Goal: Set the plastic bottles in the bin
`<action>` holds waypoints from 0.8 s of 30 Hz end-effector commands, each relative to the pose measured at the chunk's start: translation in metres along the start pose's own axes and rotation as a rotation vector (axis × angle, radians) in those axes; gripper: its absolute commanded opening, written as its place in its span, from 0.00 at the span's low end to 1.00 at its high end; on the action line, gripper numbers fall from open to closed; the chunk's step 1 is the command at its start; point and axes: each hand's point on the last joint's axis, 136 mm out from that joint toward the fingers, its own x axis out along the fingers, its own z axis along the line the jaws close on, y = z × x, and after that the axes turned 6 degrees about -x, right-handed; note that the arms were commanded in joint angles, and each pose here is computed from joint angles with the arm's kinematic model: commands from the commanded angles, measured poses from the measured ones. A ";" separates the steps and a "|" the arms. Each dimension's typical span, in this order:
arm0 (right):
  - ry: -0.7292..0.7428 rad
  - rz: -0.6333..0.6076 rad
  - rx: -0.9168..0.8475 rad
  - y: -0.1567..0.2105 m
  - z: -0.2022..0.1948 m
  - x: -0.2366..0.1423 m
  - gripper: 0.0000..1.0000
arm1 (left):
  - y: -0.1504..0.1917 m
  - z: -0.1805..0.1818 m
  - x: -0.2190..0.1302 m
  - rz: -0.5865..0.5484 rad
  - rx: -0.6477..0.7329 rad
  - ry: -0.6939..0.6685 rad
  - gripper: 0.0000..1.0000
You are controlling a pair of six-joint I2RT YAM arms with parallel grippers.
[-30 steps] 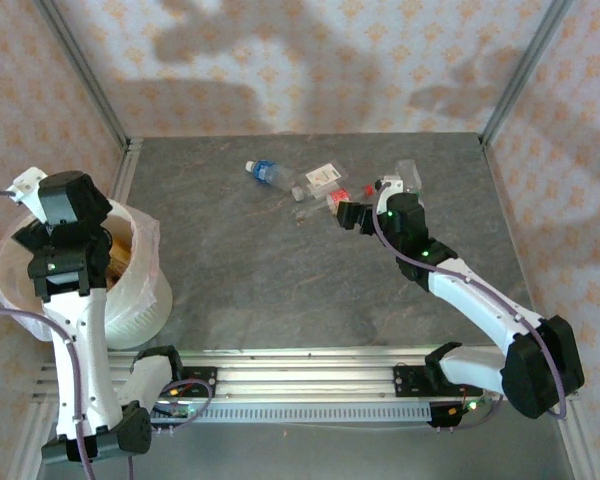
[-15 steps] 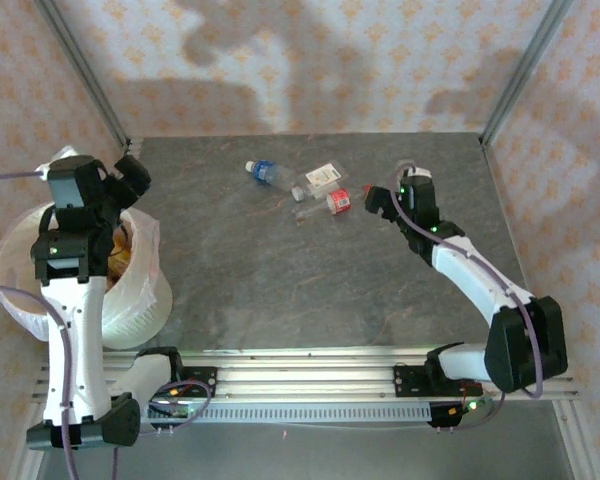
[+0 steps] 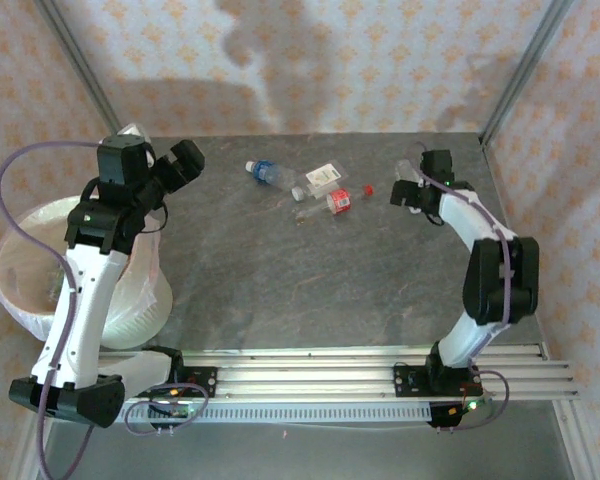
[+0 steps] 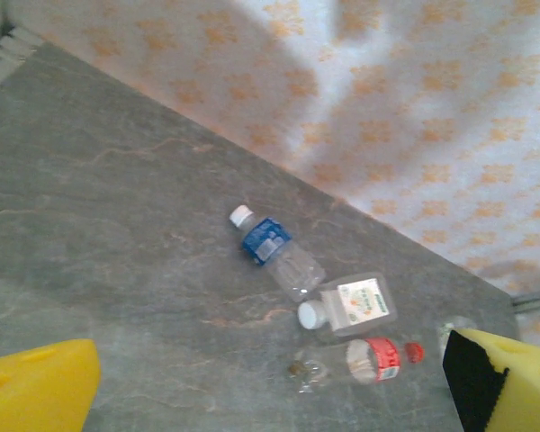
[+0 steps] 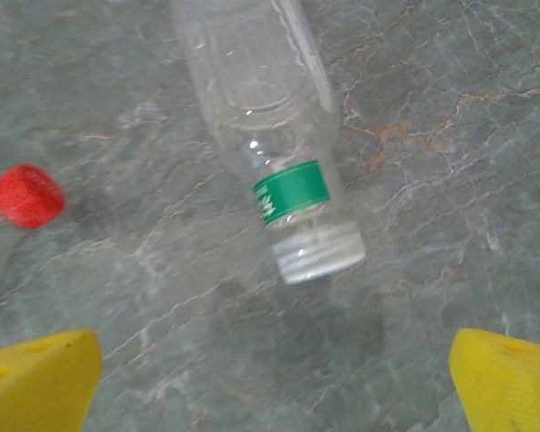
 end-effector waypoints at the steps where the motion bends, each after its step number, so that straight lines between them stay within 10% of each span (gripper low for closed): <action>1: -0.016 0.126 -0.112 0.008 0.002 0.020 0.98 | -0.009 -0.019 -0.005 -0.045 -0.024 0.093 1.00; 24: 0.015 0.289 -0.183 0.007 -0.003 0.084 0.72 | -0.007 0.008 -0.003 -0.084 -0.027 -0.014 1.00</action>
